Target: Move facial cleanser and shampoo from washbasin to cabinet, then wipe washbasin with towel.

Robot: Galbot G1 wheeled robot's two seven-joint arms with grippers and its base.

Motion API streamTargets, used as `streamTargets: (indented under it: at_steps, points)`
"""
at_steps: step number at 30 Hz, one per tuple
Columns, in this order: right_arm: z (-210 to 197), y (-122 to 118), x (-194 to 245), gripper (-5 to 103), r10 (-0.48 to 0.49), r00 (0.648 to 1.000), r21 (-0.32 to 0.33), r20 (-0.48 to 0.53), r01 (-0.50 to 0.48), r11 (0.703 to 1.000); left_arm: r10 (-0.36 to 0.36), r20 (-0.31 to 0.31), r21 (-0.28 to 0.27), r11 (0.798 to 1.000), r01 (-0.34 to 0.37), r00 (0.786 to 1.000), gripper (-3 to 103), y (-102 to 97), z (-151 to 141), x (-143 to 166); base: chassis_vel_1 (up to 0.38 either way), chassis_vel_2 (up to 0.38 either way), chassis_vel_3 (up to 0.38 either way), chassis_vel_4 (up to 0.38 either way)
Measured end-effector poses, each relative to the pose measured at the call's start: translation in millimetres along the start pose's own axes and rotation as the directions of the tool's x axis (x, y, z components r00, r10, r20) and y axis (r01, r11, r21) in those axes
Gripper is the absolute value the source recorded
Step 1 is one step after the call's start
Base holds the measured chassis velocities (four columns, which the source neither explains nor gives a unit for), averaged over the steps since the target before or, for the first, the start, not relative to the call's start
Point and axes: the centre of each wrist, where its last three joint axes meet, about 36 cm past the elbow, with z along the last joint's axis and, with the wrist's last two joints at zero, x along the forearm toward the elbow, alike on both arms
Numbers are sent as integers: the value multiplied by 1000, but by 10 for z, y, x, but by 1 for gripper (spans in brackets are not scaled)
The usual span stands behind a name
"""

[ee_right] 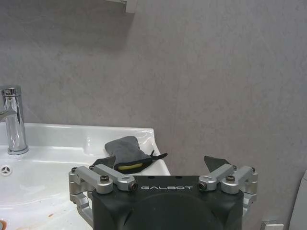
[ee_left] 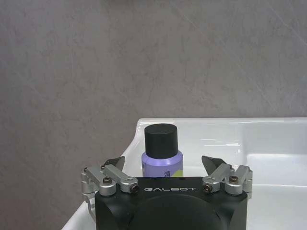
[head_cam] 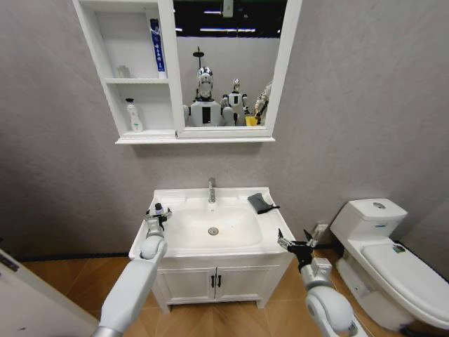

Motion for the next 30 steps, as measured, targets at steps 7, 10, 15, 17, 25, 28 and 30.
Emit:
streamTargets:
  at_steps: [7,10,15,17,25,28,30]
  points:
    - [-5,2,-9,100,-8,1000,-1,2,8,1000,-3,-14,8,1000,3,1000,65,-9,22,23,0,0,0,0]
    - [0,0,-11,100,-8,1000,0,0,8,1000,-3,-10,8,1000,3,1000,54,8,3,28,0,0,0,0]
    - [12,1,-3,100,-9,1000,-1,-4,9,1000,-6,-2,11,1000,6,1000,43,35,-32,25,0,0,0,0]
    - [11,0,-2,100,-10,1000,0,-4,10,1000,-5,1,14,1000,5,1000,43,36,-45,28,0,0,0,0]
    - [-47,-29,-8,100,-17,1000,13,3,17,1000,13,28,38,999,-14,1000,43,36,-607,379,0,0,0,0]
    - [-59,-2,-23,100,-18,1000,9,4,18,1000,18,81,34,999,-21,997,43,119,-1445,900,0,0,0,0]
    - [-50,10,-22,100,-17,1000,6,2,17,1000,24,98,22,999,-27,995,43,191,-1658,1007,0,0,0,0]
